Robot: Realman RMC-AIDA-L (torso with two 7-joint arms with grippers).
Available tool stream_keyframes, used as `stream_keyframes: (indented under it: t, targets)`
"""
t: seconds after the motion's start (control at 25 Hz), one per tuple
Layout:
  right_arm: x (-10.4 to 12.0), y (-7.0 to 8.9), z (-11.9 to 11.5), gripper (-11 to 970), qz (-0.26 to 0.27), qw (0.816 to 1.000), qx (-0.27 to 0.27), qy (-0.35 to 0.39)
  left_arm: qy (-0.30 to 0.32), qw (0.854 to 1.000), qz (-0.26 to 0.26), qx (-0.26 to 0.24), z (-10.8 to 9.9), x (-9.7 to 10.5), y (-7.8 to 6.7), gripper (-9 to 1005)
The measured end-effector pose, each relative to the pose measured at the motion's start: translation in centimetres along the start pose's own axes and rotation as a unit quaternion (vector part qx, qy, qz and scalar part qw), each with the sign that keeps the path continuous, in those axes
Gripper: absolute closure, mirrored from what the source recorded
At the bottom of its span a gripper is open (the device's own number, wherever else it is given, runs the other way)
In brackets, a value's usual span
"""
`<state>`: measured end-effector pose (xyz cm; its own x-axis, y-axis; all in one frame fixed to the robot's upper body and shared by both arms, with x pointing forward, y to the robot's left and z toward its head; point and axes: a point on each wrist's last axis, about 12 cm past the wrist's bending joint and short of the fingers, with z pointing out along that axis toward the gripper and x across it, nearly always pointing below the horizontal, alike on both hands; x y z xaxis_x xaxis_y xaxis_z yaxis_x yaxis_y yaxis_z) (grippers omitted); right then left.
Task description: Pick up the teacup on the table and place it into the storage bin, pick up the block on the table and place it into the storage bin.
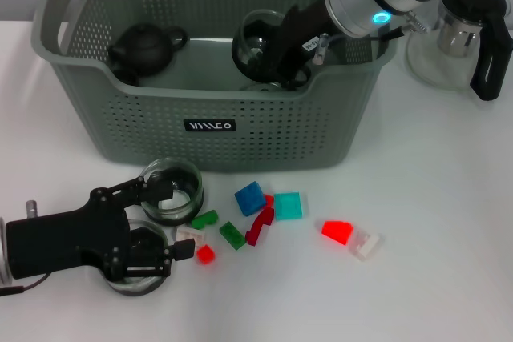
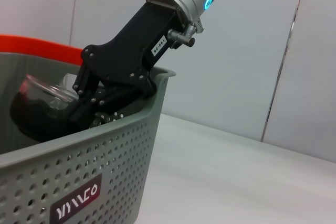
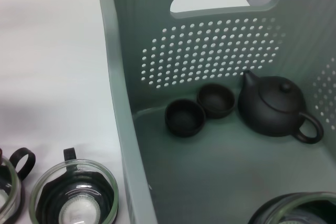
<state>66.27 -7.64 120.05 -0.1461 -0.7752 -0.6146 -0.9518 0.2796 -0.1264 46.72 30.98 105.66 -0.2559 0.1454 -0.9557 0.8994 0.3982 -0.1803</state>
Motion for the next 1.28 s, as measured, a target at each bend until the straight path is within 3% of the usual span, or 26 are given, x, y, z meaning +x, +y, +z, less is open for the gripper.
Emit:
stream_keyframes:
  t: [0.44,0.88,1.04,1.08,1.28]
  targets:
    - [-0.4,-0.1,-0.3,899,0.002,1.000,0.004,-0.008,0.000,1.000,0.000,0.000,0.0,0.0,0.0,48]
    - [-1.4,-0.5,-1.4,483,-0.006,0.999,0.021,-0.030,-0.005,1.000,-0.001,-0.009,-0.3,0.0,0.1,49]
    - [-2.5,-0.7,-3.3,412,0.000,0.997,0.016,-0.078,-0.006,1.000,0.000,-0.011,-0.4,-0.1,0.2,49]
    - [-3.0,-0.6,-4.7,394,0.003,0.993,0.004,-0.116,-0.006,1.000,0.000,-0.011,-0.5,-0.1,0.2,49]
    - [-2.5,0.4,-7.4,393,0.001,0.981,-0.041,-0.189,-0.005,1.000,0.000,-0.011,-0.5,-0.1,0.1,49]
